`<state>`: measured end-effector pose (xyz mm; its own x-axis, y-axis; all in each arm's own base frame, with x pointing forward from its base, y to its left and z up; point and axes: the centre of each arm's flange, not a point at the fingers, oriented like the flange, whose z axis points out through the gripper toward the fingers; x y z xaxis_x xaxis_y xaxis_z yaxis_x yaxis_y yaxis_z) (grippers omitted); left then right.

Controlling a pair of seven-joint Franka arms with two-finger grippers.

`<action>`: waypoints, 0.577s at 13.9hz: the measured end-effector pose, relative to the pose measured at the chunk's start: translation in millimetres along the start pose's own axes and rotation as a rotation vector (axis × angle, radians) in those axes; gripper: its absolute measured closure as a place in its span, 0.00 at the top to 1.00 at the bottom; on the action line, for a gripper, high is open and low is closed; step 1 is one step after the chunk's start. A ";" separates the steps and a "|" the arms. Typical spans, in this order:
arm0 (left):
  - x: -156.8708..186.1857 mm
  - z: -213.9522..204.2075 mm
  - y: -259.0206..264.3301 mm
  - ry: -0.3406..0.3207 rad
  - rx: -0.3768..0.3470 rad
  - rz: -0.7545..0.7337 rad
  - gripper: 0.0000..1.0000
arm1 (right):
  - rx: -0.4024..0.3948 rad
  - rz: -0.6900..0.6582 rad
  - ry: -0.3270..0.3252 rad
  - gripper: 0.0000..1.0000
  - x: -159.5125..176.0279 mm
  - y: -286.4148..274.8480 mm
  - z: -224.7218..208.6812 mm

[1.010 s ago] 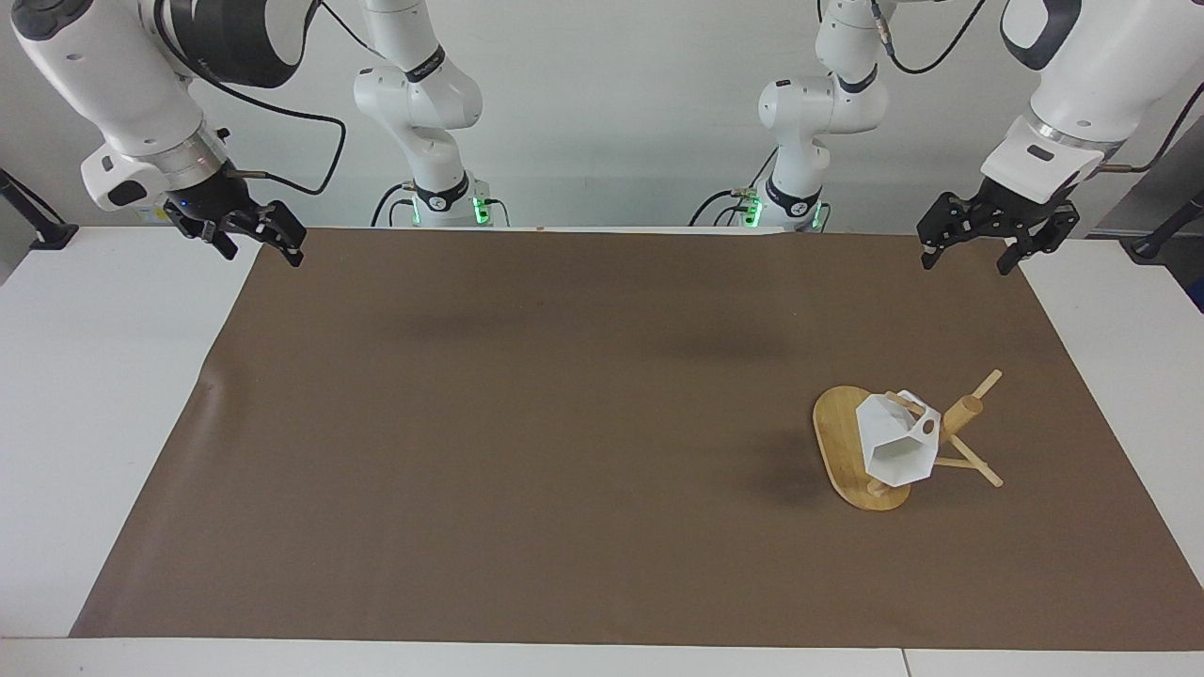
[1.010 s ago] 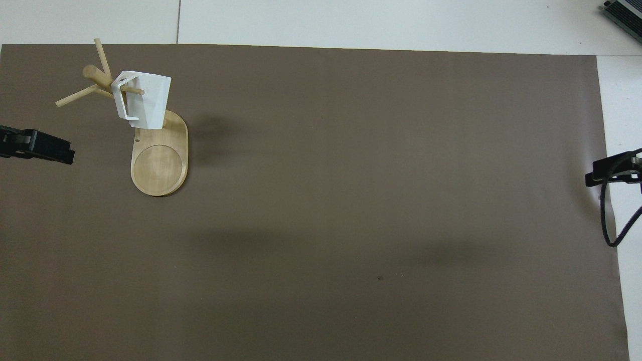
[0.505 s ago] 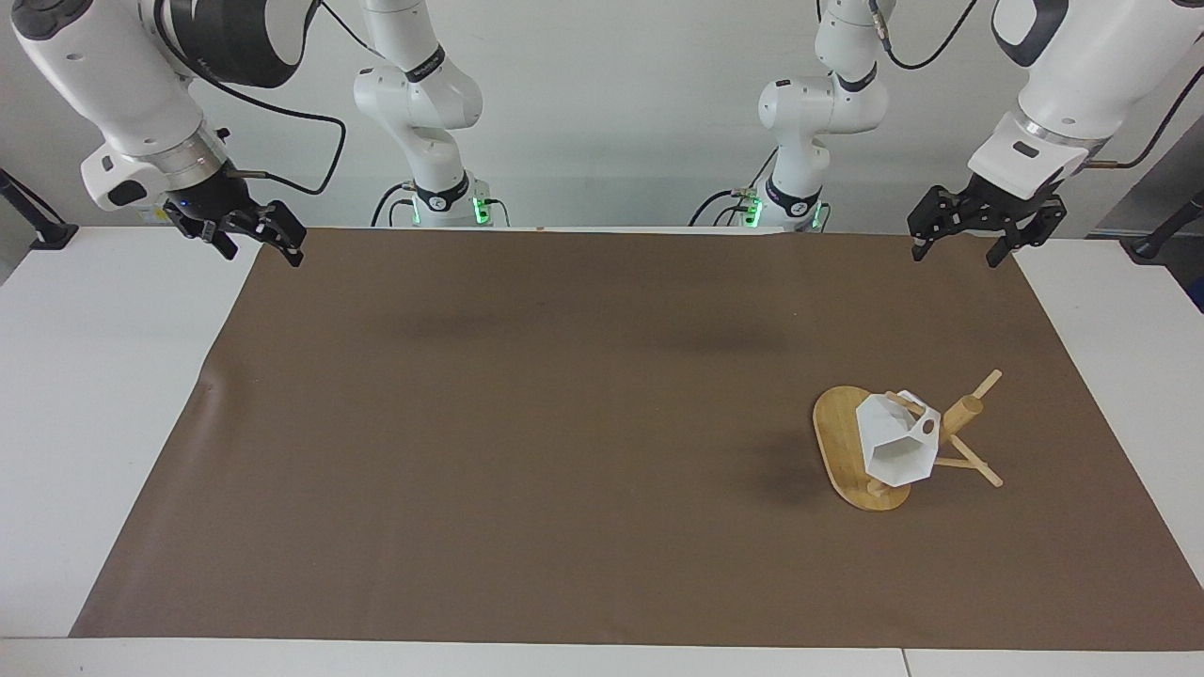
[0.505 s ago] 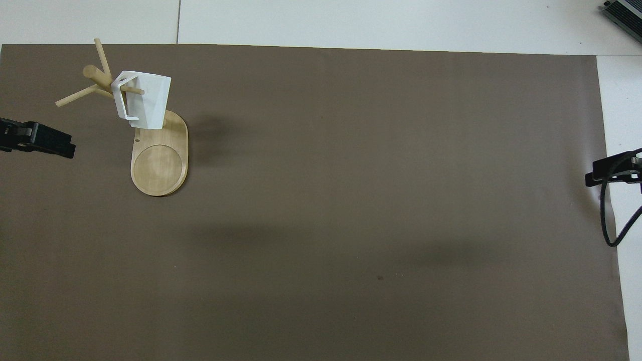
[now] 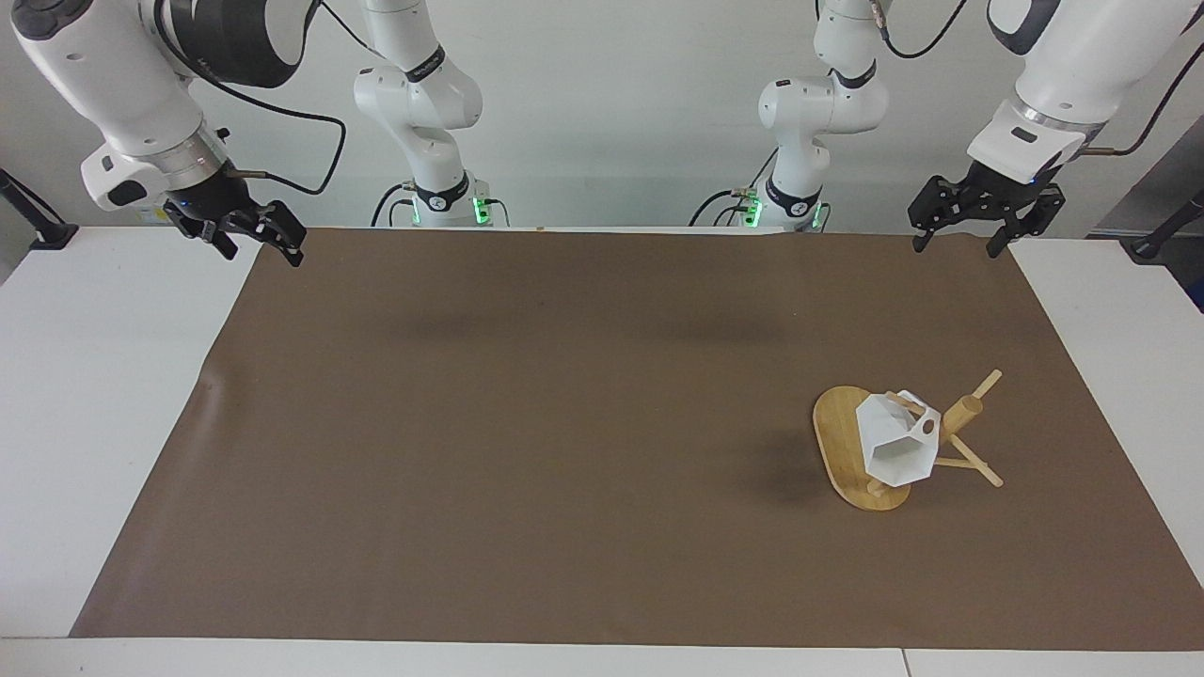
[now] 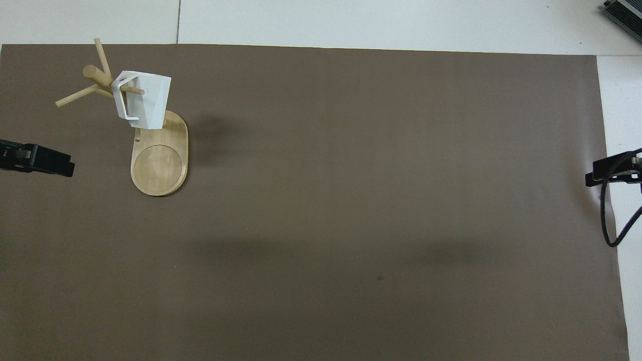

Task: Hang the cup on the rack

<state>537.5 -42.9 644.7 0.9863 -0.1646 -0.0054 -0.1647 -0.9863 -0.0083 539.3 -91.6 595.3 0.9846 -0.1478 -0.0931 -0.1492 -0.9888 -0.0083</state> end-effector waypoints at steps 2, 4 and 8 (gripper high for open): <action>0.0 0.9 -0.1 -0.001 0.000 -0.001 1.00 | 0.000 0.000 0.000 1.00 0.0 0.0 0.0; 0.1 1.4 -0.3 -0.002 0.000 -0.001 1.00 | 0.000 0.000 0.000 1.00 0.0 0.0 0.0; -0.2 2.6 -3.0 -0.004 -0.001 -0.006 1.00 | 0.000 0.000 0.000 1.00 0.0 0.0 0.0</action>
<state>537.9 -39.9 642.2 0.9873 -0.1584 -0.0093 -0.1584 -0.9873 -0.0078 539.2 -91.5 595.3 0.9846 -0.1478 -0.0930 -0.1492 -0.9888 -0.0083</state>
